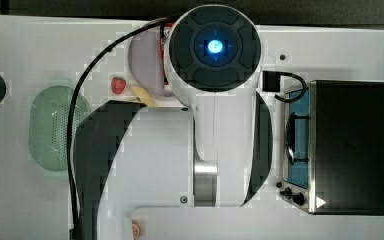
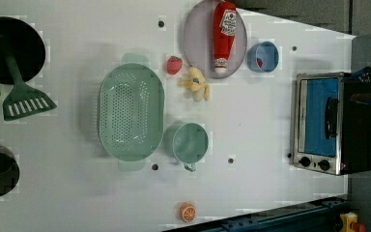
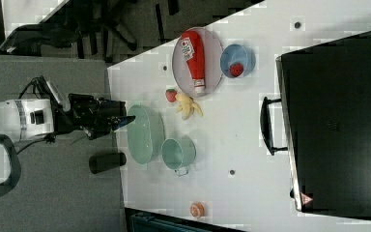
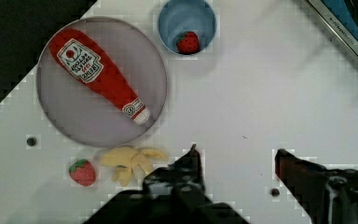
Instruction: Flap open oven.
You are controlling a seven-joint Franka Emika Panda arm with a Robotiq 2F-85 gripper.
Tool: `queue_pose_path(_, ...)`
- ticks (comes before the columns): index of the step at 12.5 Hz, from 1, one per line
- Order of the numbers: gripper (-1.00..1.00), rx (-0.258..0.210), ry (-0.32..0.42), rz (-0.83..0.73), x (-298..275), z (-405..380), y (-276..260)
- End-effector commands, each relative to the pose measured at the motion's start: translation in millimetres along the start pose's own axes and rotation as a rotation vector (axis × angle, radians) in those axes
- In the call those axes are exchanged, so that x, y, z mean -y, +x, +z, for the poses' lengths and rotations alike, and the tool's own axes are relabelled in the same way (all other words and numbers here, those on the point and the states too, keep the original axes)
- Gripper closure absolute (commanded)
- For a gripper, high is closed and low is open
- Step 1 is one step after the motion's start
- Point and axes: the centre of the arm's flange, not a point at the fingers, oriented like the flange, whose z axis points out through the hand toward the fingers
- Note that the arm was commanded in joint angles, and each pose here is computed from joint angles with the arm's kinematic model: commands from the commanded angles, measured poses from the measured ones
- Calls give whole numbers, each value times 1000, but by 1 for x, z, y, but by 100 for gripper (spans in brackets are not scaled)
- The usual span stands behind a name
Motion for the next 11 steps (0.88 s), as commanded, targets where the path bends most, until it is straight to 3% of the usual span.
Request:
queue_pose_path(1, -59, 41, 12, 149, -126, -56, -67)
queue_pose_path(3, -99, 41, 12, 149, -126, -56, -67)
queue_pose_path(6, -100, 42, 11, 149, -126, -56, -67)
queue_pose_path(7, -90, 41, 11, 149, -126, -56, -67)
queue_pose_path(11, 9, 44, 10, 152, -127, -55, -65)
